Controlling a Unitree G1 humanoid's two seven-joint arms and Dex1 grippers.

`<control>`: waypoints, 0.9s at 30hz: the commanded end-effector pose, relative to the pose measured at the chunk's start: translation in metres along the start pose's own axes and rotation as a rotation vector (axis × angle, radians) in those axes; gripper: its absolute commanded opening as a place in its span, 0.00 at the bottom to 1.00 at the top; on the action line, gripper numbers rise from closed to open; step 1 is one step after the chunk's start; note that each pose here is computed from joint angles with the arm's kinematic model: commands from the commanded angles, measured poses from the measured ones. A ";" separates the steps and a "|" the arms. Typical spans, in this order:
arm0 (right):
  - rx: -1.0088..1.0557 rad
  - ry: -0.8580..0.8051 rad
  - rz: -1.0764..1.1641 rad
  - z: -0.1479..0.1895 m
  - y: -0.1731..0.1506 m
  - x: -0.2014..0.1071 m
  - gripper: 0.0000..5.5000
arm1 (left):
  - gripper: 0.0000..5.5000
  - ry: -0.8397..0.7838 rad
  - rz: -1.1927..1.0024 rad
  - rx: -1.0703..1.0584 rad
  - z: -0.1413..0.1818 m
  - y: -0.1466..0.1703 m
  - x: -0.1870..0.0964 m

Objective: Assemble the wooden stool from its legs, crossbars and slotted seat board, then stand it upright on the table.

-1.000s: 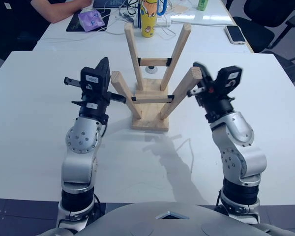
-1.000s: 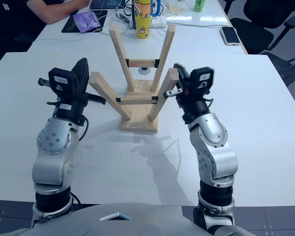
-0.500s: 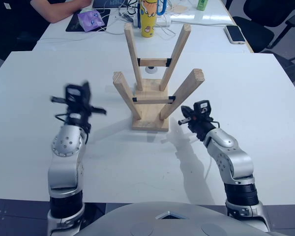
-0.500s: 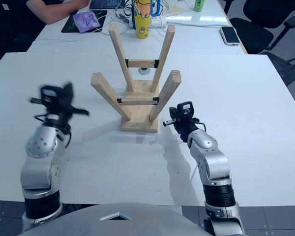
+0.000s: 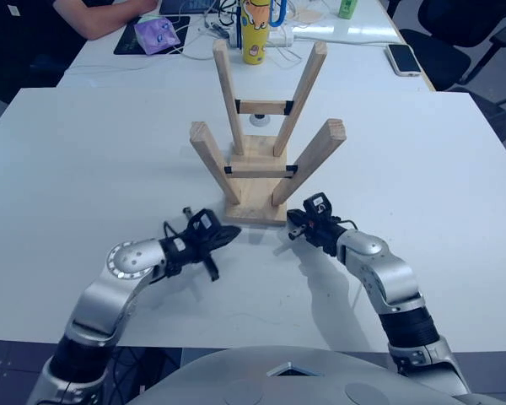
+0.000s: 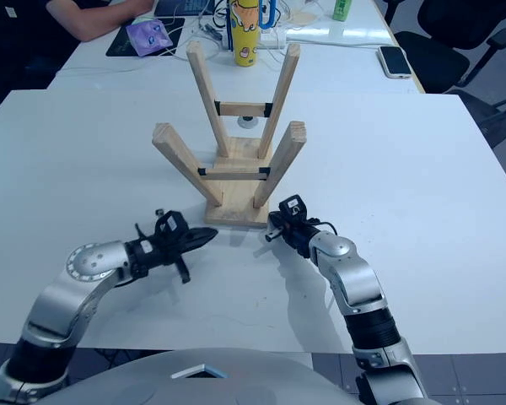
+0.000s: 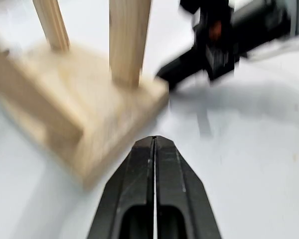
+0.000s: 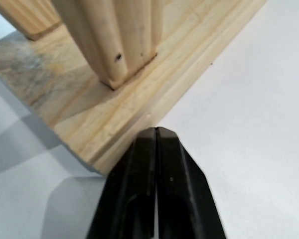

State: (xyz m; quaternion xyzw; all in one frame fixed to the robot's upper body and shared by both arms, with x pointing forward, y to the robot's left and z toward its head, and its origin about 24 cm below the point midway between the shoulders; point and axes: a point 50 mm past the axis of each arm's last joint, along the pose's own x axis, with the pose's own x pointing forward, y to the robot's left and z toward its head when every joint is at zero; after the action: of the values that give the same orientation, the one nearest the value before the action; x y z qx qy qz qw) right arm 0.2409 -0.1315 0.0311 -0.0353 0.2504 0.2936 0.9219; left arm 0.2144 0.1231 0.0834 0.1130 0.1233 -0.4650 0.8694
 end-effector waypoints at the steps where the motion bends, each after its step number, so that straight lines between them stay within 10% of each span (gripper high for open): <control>1: -0.019 0.039 0.028 -0.003 0.000 0.005 0.00 | 0.00 -0.020 0.080 0.001 -0.001 0.006 0.018; 20: -0.061 0.045 0.094 -0.002 0.004 0.010 0.00 | 0.00 0.147 0.187 -0.024 -0.041 0.006 0.050; 27: -0.041 -0.207 0.042 0.029 -0.035 -0.008 0.00 | 0.00 0.322 0.183 -0.044 -0.062 0.005 0.041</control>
State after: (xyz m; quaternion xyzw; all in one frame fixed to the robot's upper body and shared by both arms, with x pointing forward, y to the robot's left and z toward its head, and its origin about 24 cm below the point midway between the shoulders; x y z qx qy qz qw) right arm 0.2566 -0.1374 0.0373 -0.0414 0.1952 0.3326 0.9217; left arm 0.2439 0.0953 0.0397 0.1657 0.1715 -0.3810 0.8933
